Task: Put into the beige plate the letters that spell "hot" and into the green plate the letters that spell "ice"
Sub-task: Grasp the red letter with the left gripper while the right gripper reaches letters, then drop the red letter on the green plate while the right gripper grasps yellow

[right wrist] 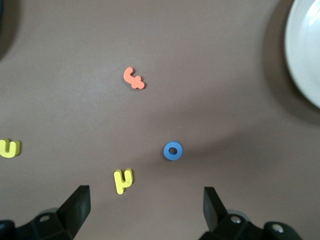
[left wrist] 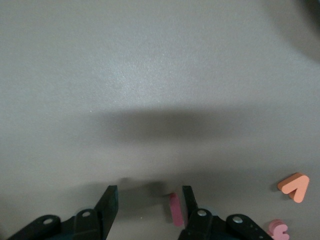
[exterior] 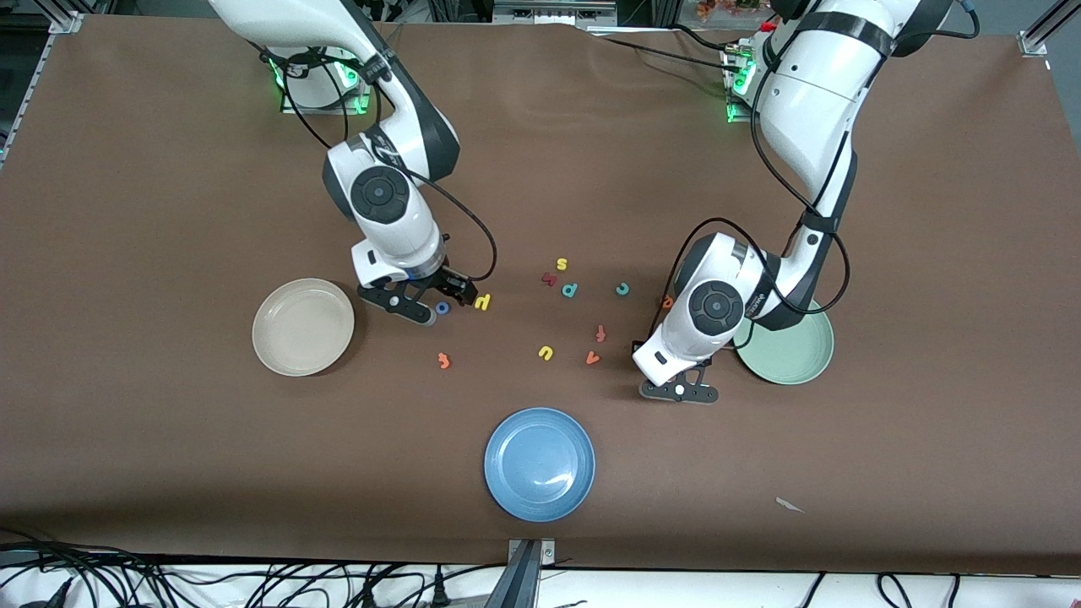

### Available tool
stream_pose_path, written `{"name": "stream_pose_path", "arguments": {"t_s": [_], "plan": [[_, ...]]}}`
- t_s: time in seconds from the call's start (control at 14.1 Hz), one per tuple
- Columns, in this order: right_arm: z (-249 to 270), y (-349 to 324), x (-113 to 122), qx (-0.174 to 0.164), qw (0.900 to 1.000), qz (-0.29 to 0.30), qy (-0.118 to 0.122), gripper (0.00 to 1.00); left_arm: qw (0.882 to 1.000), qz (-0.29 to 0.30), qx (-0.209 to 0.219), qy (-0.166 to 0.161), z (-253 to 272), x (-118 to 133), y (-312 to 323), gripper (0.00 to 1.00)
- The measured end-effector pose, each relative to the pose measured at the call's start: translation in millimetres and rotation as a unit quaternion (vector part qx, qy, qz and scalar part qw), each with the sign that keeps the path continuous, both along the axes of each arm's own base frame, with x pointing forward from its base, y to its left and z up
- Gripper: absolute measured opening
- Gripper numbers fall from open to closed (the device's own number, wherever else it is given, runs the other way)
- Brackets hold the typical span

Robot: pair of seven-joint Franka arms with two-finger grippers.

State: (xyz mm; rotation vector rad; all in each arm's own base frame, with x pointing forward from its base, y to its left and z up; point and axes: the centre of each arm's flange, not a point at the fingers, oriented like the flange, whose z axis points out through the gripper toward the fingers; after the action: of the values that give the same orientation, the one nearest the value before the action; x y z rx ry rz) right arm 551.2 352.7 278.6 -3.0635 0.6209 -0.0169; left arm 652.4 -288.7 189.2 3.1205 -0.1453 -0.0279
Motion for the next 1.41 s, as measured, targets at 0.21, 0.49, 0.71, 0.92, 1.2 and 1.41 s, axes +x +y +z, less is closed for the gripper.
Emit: {"name": "stream_pose_path", "arguments": {"t_s": [0.21, 0.49, 0.71, 0.92, 1.2, 1.41], "plan": [[-19.5, 11.1, -1.7, 0.004, 1.0, 0.004, -0.001, 1.0, 1.0, -0.009, 0.0, 0.003, -4.6, -8.6, -16.3, 0.59], [-42.2, 41.1, 0.9, 0.022, 1.0, -0.002, 0.009, 1.0, 1.0, -0.021, 0.005, 0.013, -15.5, -22.4, -33.4, 0.53], [-63.1, 48.2, 1.9, 0.019, 1.0, -0.003, 0.018, 1.0, 1.0, -0.02, 0.006, 0.014, -17.8, -22.5, -31.2, 0.5], [-82.0, 46.6, -0.1, 0.012, 1.0, -0.003, 0.029, 0.96, 1.0, -0.014, 0.007, 0.012, -15.5, -18.4, -24.3, 0.21], [-94.6, 46.4, -2.7, 0.01, 0.999, -0.007, 0.039, 0.88, 1.0, -0.01, 0.007, 0.01, -14.6, -14.6, -17.9, 0.11], [-104.2, 50.0, -7.8, 0.007, 0.999, -0.004, 0.045, 0.84, 1.0, -0.002, 0.01, 0.012, 1.2, -6.8, -7.9, 0.11]]}}
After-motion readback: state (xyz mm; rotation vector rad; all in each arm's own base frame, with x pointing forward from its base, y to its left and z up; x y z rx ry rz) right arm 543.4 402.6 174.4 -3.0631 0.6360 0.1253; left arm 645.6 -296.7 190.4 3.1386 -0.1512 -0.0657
